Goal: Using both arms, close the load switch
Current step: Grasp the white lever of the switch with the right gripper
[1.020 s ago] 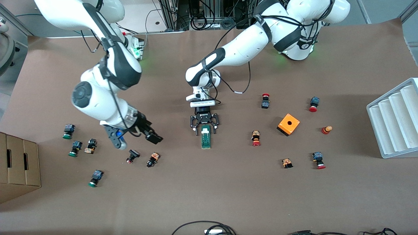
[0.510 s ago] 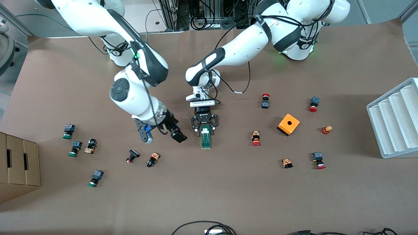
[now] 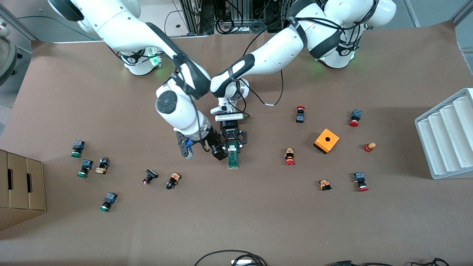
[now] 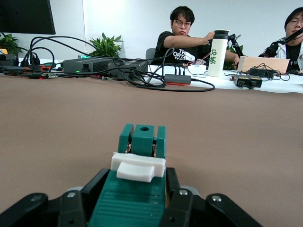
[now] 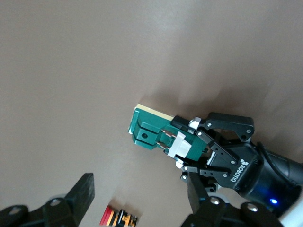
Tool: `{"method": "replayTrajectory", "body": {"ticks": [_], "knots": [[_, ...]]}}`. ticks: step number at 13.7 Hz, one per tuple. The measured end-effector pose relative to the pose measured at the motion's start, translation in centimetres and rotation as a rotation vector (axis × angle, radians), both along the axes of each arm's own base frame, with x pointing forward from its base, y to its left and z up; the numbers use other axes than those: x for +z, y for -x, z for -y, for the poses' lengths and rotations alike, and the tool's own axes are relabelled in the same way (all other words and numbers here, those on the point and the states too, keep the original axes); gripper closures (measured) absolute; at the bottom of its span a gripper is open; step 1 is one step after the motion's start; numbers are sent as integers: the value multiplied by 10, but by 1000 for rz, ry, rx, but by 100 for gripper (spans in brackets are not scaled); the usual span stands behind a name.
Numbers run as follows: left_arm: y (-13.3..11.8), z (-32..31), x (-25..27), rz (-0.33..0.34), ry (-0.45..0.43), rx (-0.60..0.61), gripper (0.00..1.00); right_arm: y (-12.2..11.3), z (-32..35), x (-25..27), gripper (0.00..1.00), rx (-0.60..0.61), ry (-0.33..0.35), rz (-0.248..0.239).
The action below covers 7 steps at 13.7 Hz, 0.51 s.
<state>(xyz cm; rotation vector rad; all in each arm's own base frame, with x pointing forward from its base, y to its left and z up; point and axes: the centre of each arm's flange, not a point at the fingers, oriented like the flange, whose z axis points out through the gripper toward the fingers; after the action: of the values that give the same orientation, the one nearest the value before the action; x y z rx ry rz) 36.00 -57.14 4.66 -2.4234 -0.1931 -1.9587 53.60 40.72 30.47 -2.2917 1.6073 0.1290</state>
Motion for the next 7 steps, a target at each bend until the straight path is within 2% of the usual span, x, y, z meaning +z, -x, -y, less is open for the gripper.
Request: {"method": "replayTrajectory", "body": {"ticks": [4,7], "knots": [[0,0,0,2,-2,2,49,13,-18,-27,18,-10,31,0],[0,0,0,2,-2,2,49,23,-31,-46,18,-42,40,-6]]}}
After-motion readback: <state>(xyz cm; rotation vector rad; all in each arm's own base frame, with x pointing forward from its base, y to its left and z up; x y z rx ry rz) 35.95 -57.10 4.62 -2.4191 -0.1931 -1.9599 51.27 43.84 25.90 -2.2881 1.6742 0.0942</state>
